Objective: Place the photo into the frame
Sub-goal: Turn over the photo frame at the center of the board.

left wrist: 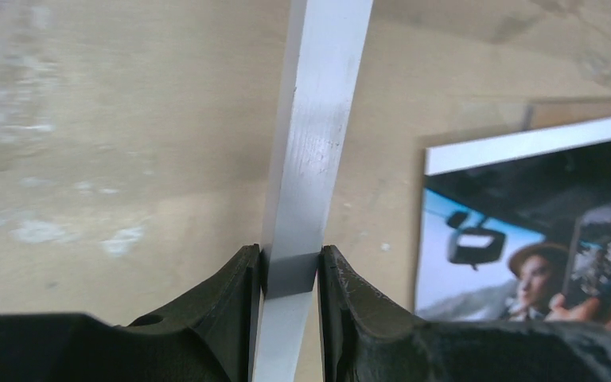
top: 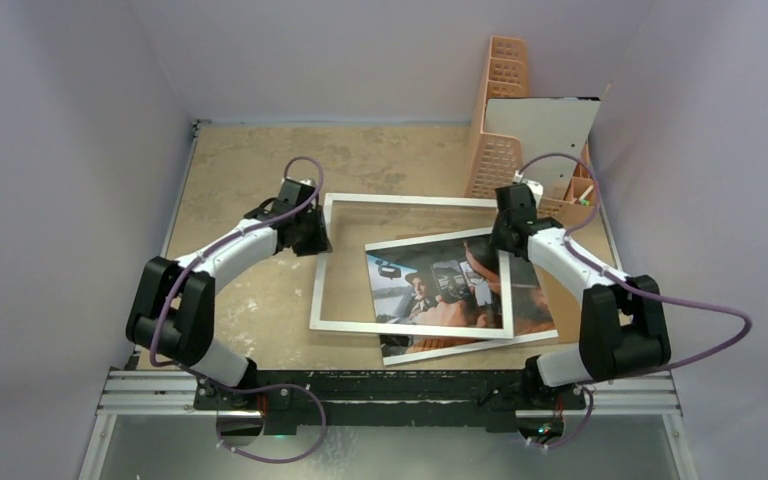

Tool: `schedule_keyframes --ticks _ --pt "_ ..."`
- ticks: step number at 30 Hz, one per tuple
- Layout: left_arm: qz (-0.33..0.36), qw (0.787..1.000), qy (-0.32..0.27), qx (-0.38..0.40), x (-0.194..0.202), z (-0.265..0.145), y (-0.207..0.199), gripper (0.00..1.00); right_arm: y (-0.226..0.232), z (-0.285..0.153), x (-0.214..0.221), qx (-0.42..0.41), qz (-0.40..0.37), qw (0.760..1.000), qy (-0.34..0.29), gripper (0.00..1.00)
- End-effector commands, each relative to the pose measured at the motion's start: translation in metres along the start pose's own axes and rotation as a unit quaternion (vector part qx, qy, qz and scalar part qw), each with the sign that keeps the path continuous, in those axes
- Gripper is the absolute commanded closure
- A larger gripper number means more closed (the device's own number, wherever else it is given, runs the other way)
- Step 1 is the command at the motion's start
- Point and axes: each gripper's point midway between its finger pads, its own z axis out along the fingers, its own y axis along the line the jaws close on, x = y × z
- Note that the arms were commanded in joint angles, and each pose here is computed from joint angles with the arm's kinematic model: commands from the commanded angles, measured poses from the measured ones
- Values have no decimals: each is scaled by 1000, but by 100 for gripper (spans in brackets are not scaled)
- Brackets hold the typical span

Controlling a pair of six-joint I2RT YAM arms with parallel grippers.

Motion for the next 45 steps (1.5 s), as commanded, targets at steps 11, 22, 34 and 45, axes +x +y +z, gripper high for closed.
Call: schedule_keyframes --ticks 11,22,34,45 --pt "11 997 -65 -31 -61 -64 32 100 131 -12 43 -213 3 975 57 68" --pt "36 995 -73 -58 -72 -83 38 100 106 -3 41 -146 26 988 35 28" --pt "41 994 -85 -50 -83 -92 31 100 110 -80 -22 -229 -33 968 -98 12" --pt "61 995 -72 -45 -90 -89 26 100 230 -210 56 -533 -264 786 -170 10"
